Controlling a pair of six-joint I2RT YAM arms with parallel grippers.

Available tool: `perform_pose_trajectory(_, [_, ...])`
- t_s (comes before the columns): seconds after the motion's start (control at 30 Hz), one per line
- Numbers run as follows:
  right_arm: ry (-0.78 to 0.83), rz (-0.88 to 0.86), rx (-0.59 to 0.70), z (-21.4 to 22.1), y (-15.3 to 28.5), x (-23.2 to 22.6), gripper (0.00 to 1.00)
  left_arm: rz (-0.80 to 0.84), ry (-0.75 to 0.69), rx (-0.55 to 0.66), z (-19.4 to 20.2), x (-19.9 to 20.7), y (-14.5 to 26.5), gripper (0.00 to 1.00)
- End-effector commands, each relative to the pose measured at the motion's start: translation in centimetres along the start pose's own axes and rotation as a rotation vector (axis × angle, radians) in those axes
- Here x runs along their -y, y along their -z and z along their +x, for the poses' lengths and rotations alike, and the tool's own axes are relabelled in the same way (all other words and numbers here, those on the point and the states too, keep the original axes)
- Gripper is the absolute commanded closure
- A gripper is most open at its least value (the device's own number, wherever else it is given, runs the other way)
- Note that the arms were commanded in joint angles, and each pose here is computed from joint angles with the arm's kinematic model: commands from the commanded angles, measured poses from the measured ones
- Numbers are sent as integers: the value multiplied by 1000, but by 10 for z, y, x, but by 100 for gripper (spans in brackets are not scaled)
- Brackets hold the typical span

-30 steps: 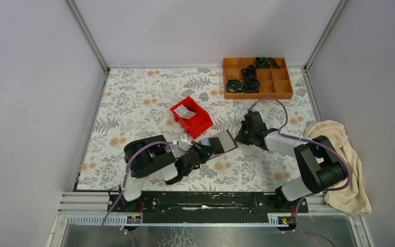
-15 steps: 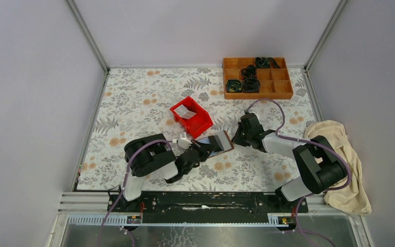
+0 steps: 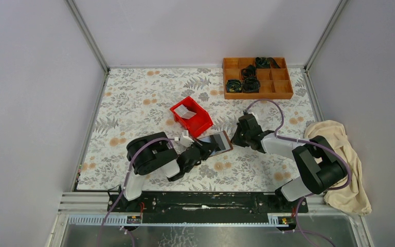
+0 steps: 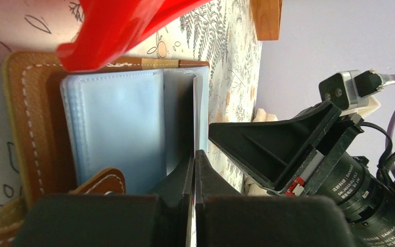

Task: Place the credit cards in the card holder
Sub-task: Insert the credit card into the card holder.

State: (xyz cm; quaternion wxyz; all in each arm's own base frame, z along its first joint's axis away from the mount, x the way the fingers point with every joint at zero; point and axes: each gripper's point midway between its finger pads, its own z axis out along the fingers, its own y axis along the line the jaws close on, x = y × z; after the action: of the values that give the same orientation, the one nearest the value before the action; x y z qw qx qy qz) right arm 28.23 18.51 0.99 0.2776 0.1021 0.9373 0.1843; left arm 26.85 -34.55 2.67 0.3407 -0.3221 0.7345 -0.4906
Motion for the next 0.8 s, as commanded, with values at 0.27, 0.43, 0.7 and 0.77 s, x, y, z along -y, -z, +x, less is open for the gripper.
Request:
perform_pose_trajectory(0.27, [32, 101, -125, 44, -1, 24, 98, -89, -142, -107, 19, -15, -3, 87])
perform_pose_trajectory(0.43, [36, 98, -121, 41, 0, 22, 98, -167, -247, -158, 23, -30, 4, 62])
perform_pose_trajectory(0.7, [47, 96, -111, 36, 2, 19, 98, -281, -362, -177, 16, -55, 18, 44])
perform_pose_trajectory(0.77, [50, 94, -110, 34, 3, 18, 98, -311, -388, -177, 13, -60, 21, 40])
